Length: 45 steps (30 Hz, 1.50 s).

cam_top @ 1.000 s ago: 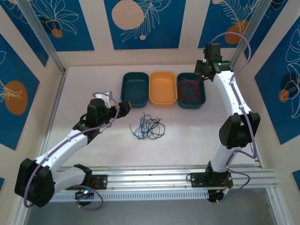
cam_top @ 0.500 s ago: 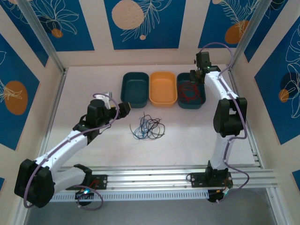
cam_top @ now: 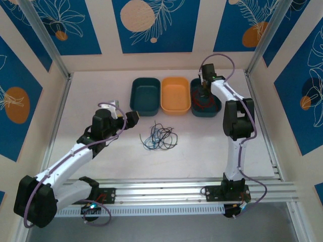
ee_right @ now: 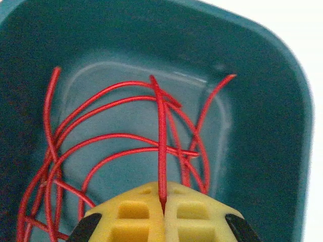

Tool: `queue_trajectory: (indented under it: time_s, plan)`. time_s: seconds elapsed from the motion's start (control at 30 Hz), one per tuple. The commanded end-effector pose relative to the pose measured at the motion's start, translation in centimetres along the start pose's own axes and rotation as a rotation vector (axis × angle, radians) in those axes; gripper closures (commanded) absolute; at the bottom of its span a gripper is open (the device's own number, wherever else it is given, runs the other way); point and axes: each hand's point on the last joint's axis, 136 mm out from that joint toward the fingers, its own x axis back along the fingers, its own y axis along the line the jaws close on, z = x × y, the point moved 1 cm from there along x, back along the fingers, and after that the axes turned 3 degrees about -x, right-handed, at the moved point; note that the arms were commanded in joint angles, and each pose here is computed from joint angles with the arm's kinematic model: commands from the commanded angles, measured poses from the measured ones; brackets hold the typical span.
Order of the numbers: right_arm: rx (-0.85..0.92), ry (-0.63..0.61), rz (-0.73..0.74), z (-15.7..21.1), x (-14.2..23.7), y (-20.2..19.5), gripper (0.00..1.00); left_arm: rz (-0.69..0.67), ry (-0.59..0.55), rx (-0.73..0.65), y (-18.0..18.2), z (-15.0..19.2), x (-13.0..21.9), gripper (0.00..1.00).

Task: Untangle the cables

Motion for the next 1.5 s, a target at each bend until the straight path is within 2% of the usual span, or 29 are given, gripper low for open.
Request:
queue_trajectory:
  time_s: [0.0,0.17,0.2,0.4,0.47,0.57,0.67,0.83,0.97,1.23,1.47]
  plan:
    - [0.024,0.021,-0.019,0.1,-1.0,1.0,1.0,-0.011,-0.015,-0.019,0.3,-0.2,0.3,0.0]
    - [0.036,0.024,-0.027,-0.2,-0.6,1.6,1.0,-0.011,-0.011,-0.017,0.4,0.0,0.3,0.0]
    - [0.036,0.013,-0.027,-0.5,0.0,1.6,0.97,-0.01,-0.013,-0.017,0.3,0.0,0.3,0.0]
    - [0.032,-0.076,-0.016,-2.6,4.9,1.3,0.63,-0.009,-0.026,-0.01,0.5,0.0,0.4,0.0]
    - [0.032,-0.107,-0.012,-3.1,6.7,1.3,0.54,-0.008,-0.028,-0.01,0.5,0.0,0.4,0.0]
    - [0.02,-0.158,0.002,-3.6,9.4,1.0,0.45,-0.009,-0.026,-0.011,0.4,-0.1,0.5,0.0]
    - [-0.011,-0.207,0.002,-4.0,12.1,0.4,0.4,-0.005,-0.029,-0.012,0.3,-0.1,0.5,0.0]
    - [-0.075,-0.245,-0.016,-4.0,15.7,-0.2,0.39,0.005,-0.035,-0.016,0.1,-0.4,0.7,0.0]
    - [-0.147,-0.209,-0.091,-2.2,18.2,1.0,0.42,-0.004,-0.028,-0.01,0.2,-0.2,0.6,0.0]
    - [-0.229,-0.02,-0.358,5.5,21.4,10.3,0.47,-0.061,0.052,0.003,1.3,1.0,-0.2,0.0]
    - [-0.322,0.19,-0.473,13.0,23.0,18.4,0.5,-0.1,0.1,0.029,2.2,2.3,-1.1,0.0]
